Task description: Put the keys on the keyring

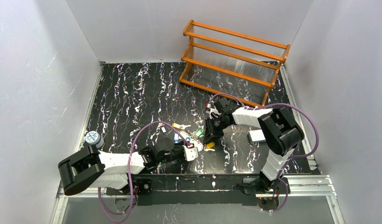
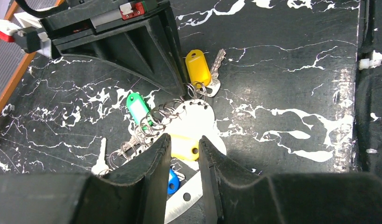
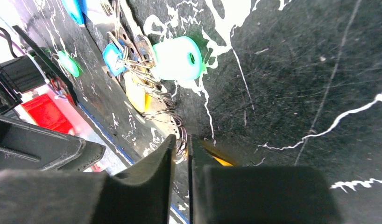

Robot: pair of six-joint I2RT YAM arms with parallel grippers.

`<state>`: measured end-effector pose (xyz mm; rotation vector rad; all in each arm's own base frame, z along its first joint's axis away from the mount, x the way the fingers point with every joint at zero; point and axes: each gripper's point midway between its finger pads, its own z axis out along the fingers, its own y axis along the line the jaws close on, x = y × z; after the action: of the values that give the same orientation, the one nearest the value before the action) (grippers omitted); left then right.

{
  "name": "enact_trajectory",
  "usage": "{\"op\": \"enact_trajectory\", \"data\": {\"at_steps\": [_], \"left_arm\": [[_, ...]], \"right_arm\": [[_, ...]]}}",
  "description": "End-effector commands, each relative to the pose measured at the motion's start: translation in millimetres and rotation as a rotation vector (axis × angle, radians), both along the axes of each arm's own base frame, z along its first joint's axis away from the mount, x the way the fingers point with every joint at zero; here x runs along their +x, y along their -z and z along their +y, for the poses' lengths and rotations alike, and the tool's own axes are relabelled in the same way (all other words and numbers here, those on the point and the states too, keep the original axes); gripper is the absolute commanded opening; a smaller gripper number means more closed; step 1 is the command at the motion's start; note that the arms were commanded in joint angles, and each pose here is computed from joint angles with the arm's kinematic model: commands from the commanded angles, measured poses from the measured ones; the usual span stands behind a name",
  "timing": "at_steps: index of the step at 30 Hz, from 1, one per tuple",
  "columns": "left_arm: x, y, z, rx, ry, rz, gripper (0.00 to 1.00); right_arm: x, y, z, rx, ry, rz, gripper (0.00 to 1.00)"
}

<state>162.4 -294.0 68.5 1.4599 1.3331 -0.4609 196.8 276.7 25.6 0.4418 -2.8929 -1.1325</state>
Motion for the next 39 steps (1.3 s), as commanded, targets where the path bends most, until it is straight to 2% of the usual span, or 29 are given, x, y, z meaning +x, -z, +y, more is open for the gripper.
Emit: {"op": "enact_trajectory", "data": {"at_steps": [1,5,19,27,33,39], "left_arm": [[1.9,-6.5,3.4,-0.025,-0.022,-0.022,0.28],[2.1,-6.5,6.5,-0.024,-0.028,-0.031,0.28],[-2.4,-17.4,-4.6,-0.056,0.03,-0.044,0.27],[3.9,-29.5,-11.8,-0.083,0.011,-0.061,0.25],[11.8,-45.1,-12.3,-0.113,-0.033,-0.099,0.24],[13.8,-57.7,-12.5,-0.133,-0.058,-0.132,0.22]], "right_arm": [[-0.1,-8.3,12.3,0.041,-0.006,0.03,0.15],[1.3,-13.2,14.4,0.052,-0.003,0.028,0.01],[6.0,-47.8,23.9,0.114,0.102,0.042,0.01],[-1.9,-75.2,33.8,0.208,0.277,0.2,0.01],[1.1,-78.8,25.2,0.12,0.413,0.25,0.01],[-5.5,-87.3,27.4,0.142,0.465,0.342,0.01]]}}
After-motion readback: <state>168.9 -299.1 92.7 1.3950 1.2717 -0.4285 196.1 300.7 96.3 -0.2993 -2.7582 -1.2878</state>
